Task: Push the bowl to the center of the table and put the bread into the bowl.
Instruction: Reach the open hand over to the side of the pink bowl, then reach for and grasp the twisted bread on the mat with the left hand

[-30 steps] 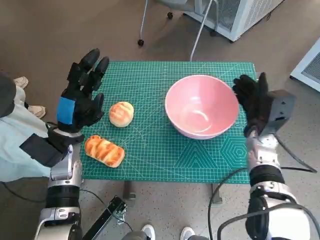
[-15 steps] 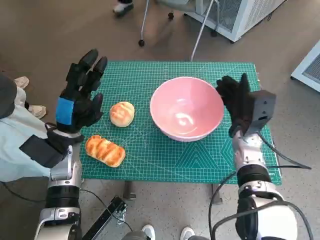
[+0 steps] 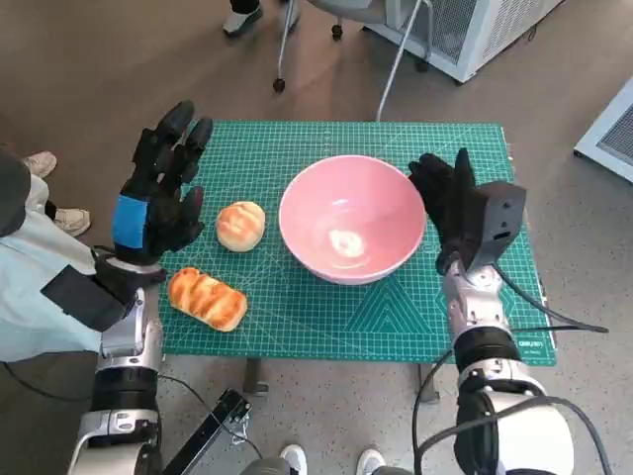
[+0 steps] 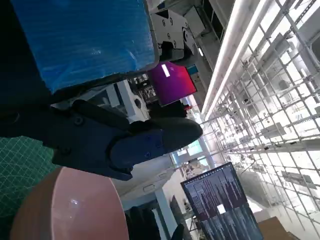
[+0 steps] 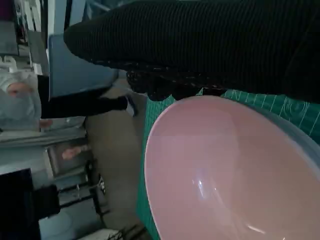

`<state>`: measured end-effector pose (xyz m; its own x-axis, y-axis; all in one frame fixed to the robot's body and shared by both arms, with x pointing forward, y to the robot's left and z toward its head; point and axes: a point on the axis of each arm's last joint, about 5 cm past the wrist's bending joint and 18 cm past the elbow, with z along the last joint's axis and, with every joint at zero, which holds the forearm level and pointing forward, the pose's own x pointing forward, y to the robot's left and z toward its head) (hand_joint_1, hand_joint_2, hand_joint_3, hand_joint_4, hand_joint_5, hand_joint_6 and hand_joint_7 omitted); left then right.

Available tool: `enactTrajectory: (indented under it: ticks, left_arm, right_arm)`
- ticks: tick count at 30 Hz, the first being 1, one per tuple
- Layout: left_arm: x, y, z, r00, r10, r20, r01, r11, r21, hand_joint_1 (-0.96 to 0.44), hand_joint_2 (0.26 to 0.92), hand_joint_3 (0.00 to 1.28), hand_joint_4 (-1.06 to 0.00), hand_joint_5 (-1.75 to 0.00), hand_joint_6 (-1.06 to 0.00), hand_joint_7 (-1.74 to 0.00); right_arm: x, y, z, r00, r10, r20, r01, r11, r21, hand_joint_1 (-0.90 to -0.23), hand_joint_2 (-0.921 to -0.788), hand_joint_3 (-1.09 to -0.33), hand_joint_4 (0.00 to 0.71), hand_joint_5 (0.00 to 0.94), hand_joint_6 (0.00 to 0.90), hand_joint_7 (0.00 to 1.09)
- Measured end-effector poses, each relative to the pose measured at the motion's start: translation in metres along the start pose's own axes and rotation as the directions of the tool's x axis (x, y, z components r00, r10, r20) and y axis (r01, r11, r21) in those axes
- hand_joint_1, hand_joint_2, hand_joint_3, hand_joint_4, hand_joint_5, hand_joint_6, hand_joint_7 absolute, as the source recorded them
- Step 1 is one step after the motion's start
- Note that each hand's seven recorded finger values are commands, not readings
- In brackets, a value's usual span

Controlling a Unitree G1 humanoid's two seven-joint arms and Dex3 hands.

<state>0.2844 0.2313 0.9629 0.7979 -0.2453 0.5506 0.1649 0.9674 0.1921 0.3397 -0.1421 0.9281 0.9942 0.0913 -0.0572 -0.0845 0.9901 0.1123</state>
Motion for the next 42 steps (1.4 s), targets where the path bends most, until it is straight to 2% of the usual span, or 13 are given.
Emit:
enactTrajectory:
  ticks: [9, 17, 21, 26, 29, 31, 37, 42]
  left_arm:
    - [0.000, -0.002, -0.004, 1.000, -0.003, -0.010, 0.003, 1.000, -0.012, -0.68, 0.921, 0.52, -0.30, 0.00, -0.14, -0.34]
    - [0.003, -0.006, -0.004, 1.000, -0.006, 0.006, 0.006, 1.000, -0.021, -0.69, 0.921, 0.53, -0.30, 0.00, -0.15, -0.34]
    - [0.003, -0.006, -0.004, 1.000, -0.006, 0.006, 0.006, 1.000, -0.020, -0.69, 0.921, 0.53, -0.29, 0.00, -0.15, -0.33]
    - [0.001, -0.004, -0.005, 1.000, -0.002, -0.005, 0.002, 1.000, -0.010, -0.69, 0.921, 0.52, -0.29, 0.00, -0.15, -0.33]
    - [0.000, -0.001, -0.006, 1.000, 0.000, -0.015, 0.000, 1.000, 0.002, -0.70, 0.921, 0.52, -0.29, 0.00, -0.16, -0.33]
    - [0.000, 0.001, -0.006, 1.000, -0.006, -0.024, 0.006, 1.000, 0.026, -0.70, 0.921, 0.52, -0.29, 0.00, -0.16, -0.33]
    - [-0.001, 0.012, -0.002, 0.999, -0.021, -0.050, 0.027, 0.994, 0.105, -0.70, 0.921, 0.49, -0.30, -0.01, -0.16, -0.32]
    - [0.000, 0.026, 0.008, 0.996, -0.066, -0.064, 0.077, 0.979, 0.190, -0.66, 0.921, 0.43, -0.30, 0.00, -0.17, -0.32]
  right_arm:
    - [0.0000, 0.007, -0.002, 1.000, 0.028, -0.005, -0.028, 1.000, 0.009, -0.628, -0.921, -0.858, 0.247, 0.000, 0.165, 0.23]
    - [0.0003, 0.005, 0.000, 0.999, 0.039, 0.008, -0.039, 0.999, -0.036, -0.663, -0.921, -0.865, 0.232, 0.000, 0.163, 0.22]
    - [0.0009, -0.003, 0.006, 0.999, 0.028, 0.044, -0.025, 0.997, -0.072, -0.696, -0.921, -0.853, 0.232, 0.002, 0.171, 0.22]
    - [0.0030, -0.013, 0.023, 0.984, 0.026, 0.175, -0.006, 0.993, -0.114, -0.709, -0.921, -0.842, 0.221, 0.000, 0.177, 0.23]
    - [0.0041, -0.018, 0.037, 0.959, 0.052, 0.278, -0.014, 0.990, -0.138, -0.706, -0.921, -0.834, 0.221, 0.000, 0.141, 0.31]
    - [0.0037, -0.020, 0.045, 0.930, 0.086, 0.357, -0.035, 0.988, -0.149, -0.710, -0.921, -0.825, 0.223, 0.001, 0.110, 0.38]
    - [0.0001, -0.024, 0.062, 0.818, 0.189, 0.543, -0.105, 0.978, -0.182, -0.713, -0.921, -0.792, 0.243, 0.009, 0.091, 0.48]
    - [-0.0053, -0.026, 0.068, 0.715, 0.264, 0.647, -0.151, 0.962, -0.225, -0.714, -0.921, -0.769, 0.257, 0.013, 0.087, 0.51]
